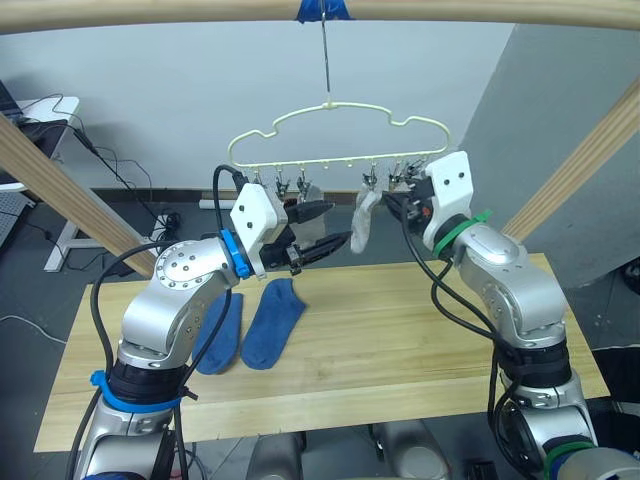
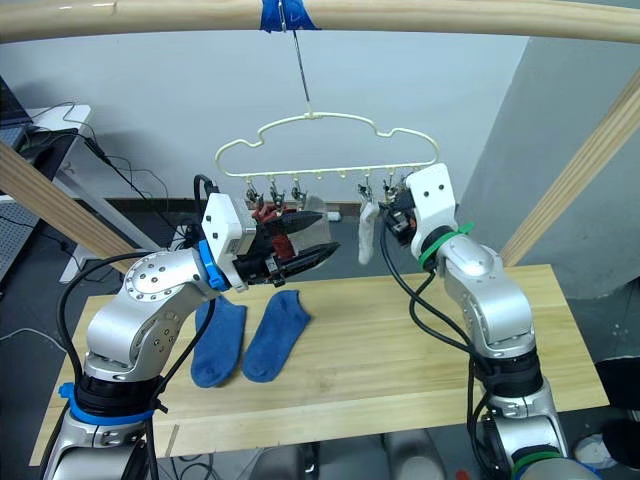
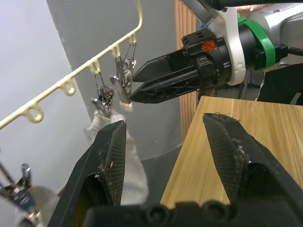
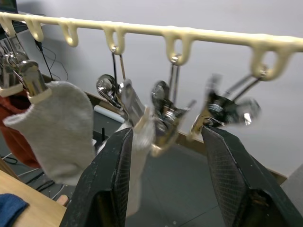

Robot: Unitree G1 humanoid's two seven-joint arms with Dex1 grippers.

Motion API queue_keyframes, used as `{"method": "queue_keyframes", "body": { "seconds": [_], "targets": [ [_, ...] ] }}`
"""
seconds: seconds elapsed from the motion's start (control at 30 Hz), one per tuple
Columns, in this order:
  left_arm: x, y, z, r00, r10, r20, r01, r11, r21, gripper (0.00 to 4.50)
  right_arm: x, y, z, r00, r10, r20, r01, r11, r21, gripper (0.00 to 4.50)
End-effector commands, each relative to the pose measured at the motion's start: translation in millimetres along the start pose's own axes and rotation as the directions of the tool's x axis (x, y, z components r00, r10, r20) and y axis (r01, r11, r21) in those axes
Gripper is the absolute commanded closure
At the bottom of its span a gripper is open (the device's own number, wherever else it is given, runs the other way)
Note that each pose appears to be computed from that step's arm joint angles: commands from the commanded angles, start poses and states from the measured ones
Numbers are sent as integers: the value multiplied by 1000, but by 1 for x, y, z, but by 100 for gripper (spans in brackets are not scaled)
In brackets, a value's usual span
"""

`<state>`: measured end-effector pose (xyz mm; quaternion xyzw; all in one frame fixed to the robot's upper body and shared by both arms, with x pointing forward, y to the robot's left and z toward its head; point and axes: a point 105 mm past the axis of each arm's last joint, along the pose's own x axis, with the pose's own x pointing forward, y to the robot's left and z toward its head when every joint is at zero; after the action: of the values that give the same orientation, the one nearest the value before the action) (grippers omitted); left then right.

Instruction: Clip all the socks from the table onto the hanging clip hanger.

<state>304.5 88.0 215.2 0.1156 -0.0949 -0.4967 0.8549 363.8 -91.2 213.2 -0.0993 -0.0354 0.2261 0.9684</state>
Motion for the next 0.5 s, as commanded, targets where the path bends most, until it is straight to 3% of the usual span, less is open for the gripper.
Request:
{"method": "queue_keyframes", "body": {
  "seconds": [0.03, 0.5],
  "targets": [
    [-2, -2, 9, 1000, -6, 22, 5, 999, 45, 167, -2, -1, 13, 999, -8, 52, 11, 998, -63, 213],
    [-2, -4, 3, 1000, -10, 14, 10, 999, 49, 167, 2, -9, 9, 995, -87, 48, 90, 995, -49, 213]
  ]
}}
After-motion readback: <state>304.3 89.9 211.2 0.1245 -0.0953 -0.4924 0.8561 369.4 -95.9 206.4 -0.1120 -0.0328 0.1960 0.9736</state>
